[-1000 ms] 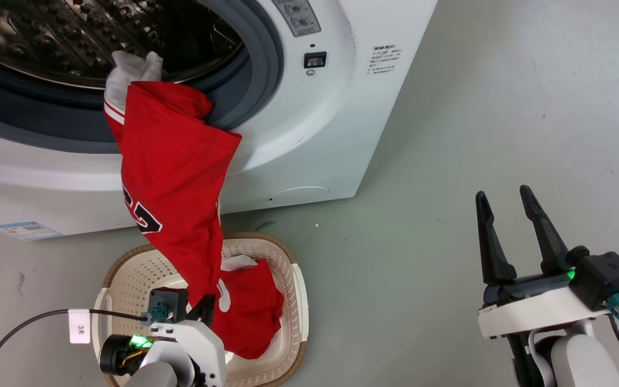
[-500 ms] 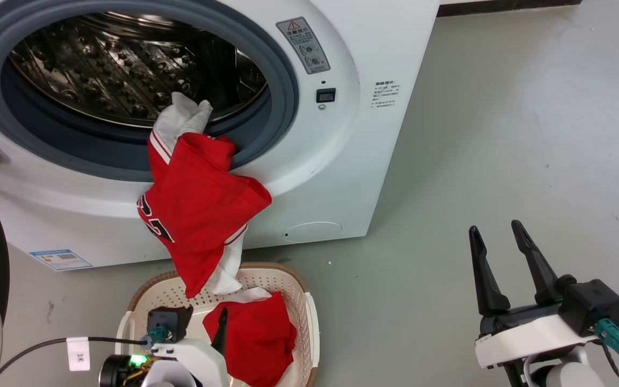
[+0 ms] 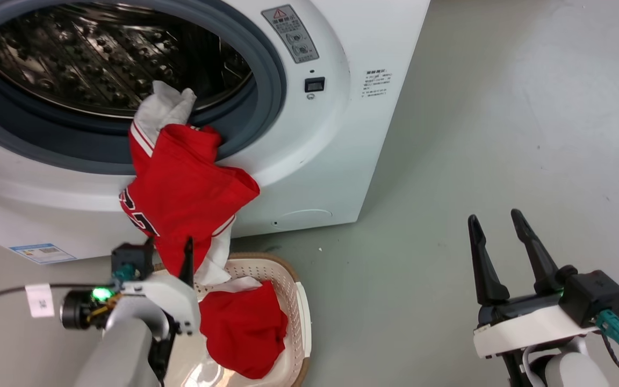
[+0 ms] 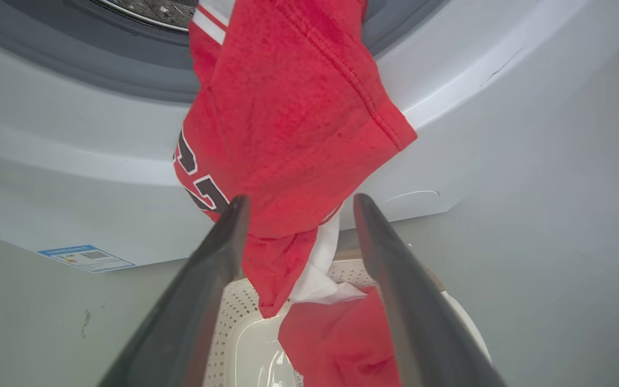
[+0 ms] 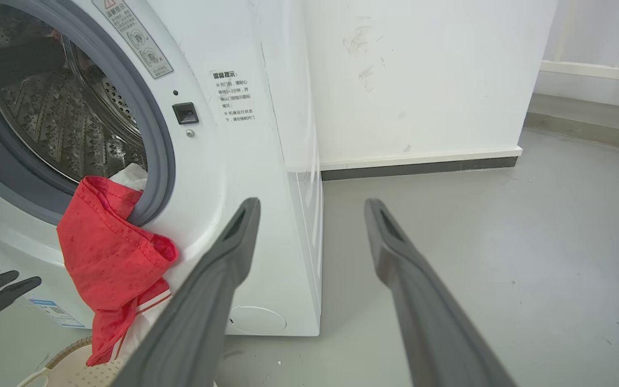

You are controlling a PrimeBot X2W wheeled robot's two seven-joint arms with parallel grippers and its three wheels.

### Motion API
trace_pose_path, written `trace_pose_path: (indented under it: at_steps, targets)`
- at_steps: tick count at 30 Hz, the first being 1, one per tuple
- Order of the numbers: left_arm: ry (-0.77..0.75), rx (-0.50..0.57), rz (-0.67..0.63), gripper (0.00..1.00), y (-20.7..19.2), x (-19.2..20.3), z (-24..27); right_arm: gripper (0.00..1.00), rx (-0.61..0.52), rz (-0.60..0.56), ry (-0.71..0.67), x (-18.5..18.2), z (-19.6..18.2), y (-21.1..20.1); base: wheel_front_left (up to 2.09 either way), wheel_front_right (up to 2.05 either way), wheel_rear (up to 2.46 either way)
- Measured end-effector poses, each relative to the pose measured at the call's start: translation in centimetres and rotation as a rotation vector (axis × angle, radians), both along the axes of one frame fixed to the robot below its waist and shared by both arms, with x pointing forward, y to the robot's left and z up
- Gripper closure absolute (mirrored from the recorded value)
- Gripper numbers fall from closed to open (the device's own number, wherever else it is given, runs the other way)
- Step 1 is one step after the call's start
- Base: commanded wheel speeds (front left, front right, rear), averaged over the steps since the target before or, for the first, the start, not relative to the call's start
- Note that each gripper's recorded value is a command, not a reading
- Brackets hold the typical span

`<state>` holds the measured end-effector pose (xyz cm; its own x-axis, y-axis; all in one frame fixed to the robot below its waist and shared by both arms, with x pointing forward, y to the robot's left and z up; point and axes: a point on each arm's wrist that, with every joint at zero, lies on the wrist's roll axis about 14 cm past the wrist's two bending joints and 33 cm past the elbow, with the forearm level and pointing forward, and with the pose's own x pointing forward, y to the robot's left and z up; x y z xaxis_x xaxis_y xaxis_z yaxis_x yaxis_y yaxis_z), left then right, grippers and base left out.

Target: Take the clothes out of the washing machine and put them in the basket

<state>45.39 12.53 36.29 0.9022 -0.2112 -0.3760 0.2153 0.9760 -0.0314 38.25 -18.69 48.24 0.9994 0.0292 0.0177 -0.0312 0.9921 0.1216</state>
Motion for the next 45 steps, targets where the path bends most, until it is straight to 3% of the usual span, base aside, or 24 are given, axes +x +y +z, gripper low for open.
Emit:
trace_pose_path:
  at_steps: [16, 30, 31, 32, 33, 45]
  targets:
    - [0.012, 0.024, 0.031, 0.00, 0.4, 9.4, -2.4, 0.00, -0.009, -0.057, 0.054, 2.9, -2.4, -2.3, 0.00, 0.00, 0.00]
    - [0.050, 0.025, 0.026, 0.00, -0.2, 11.9, -5.4, 0.00, -0.016, -0.077, 0.099, 4.2, -4.5, -3.1, 0.00, 0.00, 0.00]
    - [0.049, 0.022, 0.025, 0.40, -0.2, 11.9, -5.4, 0.00, -0.015, -0.078, 0.100, 4.2, -4.5, -3.1, 0.00, 0.00, 0.00]
    - [0.049, 0.022, 0.023, 0.89, -0.2, 11.9, -5.4, 0.00, -0.015, -0.078, 0.100, 4.2, -4.5, -3.1, 0.00, 0.00, 0.00]
    - [0.048, 0.021, 0.024, 1.00, -0.2, 11.9, -5.3, 0.00, -0.014, -0.077, 0.100, 4.2, -4.5, -3.1, 0.00, 0.00, 0.00]
    - [0.029, -0.002, 0.028, 1.00, -0.2, 11.4, -4.0, 0.00, -0.010, -0.070, 0.081, 4.2, -3.8, -2.9, 0.00, 0.00, 0.00]
